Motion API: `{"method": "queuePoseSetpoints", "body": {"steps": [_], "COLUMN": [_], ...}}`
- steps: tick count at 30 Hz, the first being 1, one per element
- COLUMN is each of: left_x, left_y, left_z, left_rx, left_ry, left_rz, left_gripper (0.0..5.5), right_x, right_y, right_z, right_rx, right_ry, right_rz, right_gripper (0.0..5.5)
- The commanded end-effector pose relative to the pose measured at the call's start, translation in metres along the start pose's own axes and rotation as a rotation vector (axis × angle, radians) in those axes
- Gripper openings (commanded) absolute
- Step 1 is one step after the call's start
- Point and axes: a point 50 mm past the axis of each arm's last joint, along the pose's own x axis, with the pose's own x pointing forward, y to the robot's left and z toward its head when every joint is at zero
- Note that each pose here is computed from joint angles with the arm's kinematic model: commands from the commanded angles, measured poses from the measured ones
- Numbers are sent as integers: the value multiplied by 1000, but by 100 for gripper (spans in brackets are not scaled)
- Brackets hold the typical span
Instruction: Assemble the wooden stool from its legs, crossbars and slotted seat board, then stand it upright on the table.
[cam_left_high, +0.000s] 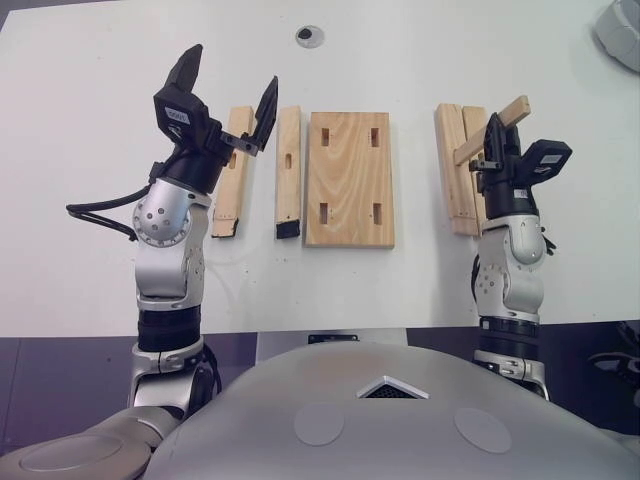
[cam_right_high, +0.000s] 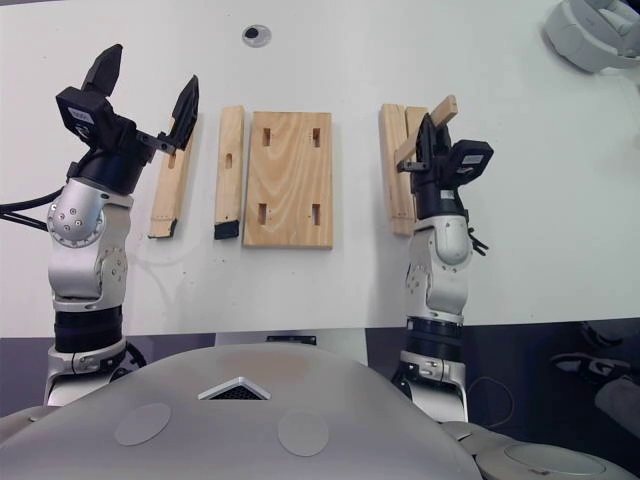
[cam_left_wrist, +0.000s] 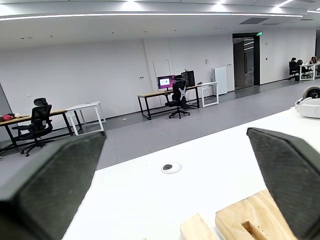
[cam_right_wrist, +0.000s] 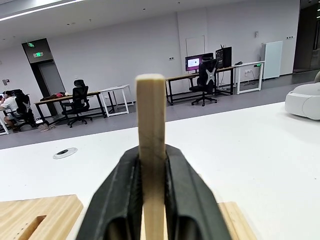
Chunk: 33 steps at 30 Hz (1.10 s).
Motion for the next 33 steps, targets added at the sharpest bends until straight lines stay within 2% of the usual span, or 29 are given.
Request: {"method": "queuePoseSetpoints", "body": {"steps": [1,11,18,26,33], "left_x": [-1,0,-1,1,2], "left_y": [0,-1,0,1,1], "left_z": [2,1,1,1,1], "left_rx": [20,18,21,29,33], "left_ry": [0,-2,0,-2,-2], "left_rz": [-16,-18,-17,-24,-29], "left_gripper": [518,518,518,518,518], "right_x": [-4,1,-23,-32,-47], "right_y": [0,-6,-14,-25,-29], "right_z": [-9,-20,-51,-67,-85], "right_rx": [-52,-134,-240,-156,-135], "right_ry": [43,90,249,348,447], "right_rz": [6,-49,14,-84,-79], "right_gripper": [42,42,42,42,42]}}
